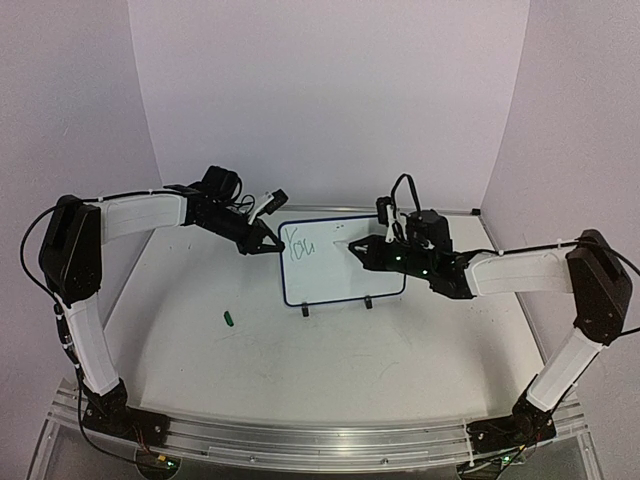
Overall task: Write a sentence on the whiteboard
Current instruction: Write on the whiteboard with the whiteboard marker without the cap.
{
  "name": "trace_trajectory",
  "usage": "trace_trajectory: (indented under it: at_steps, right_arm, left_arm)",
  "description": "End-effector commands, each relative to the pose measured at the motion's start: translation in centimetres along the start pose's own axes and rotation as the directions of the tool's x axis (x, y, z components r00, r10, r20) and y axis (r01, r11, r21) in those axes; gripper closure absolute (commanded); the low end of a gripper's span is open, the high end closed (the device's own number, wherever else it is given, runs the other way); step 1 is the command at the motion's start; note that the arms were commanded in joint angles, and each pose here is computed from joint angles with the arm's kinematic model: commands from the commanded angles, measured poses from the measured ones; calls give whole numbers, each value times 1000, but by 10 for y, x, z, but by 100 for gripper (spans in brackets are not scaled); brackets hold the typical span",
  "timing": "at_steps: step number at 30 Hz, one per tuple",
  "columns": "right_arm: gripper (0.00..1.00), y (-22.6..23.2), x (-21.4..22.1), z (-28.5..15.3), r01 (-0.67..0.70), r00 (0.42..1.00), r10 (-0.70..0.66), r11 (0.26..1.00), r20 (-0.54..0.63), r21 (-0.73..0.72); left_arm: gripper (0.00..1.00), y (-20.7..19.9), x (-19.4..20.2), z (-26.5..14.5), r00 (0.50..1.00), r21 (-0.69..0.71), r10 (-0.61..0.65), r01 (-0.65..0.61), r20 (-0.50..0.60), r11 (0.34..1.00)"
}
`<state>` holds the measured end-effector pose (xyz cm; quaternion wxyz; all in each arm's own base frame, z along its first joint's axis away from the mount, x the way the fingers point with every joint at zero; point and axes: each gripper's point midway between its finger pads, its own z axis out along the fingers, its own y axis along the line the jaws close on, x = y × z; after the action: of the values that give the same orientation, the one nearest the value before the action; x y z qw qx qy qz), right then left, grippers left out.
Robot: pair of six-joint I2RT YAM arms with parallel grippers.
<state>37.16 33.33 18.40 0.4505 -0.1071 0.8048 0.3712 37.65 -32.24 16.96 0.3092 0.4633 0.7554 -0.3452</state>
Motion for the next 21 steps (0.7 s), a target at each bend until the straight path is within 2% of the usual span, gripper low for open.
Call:
trace_trajectory:
  at_steps: [1, 12, 21]
  right_arm:
    - [100, 11, -27, 5, 14, 997, -12, 999, 73, -30]
    - [100, 8, -8, 20, 6, 1000, -6, 998, 11, -55]
    - [100, -5, 13, 15, -15, 999, 14, 1000, -29, -23]
  left_arm:
    - [100, 23, 12, -8, 998, -131, 31, -39, -57, 991]
    - [100, 24, 13, -6, 998, -130, 29, -36, -60, 991]
    - [100, 24, 14, -5, 998, -129, 28, -36, -61, 991]
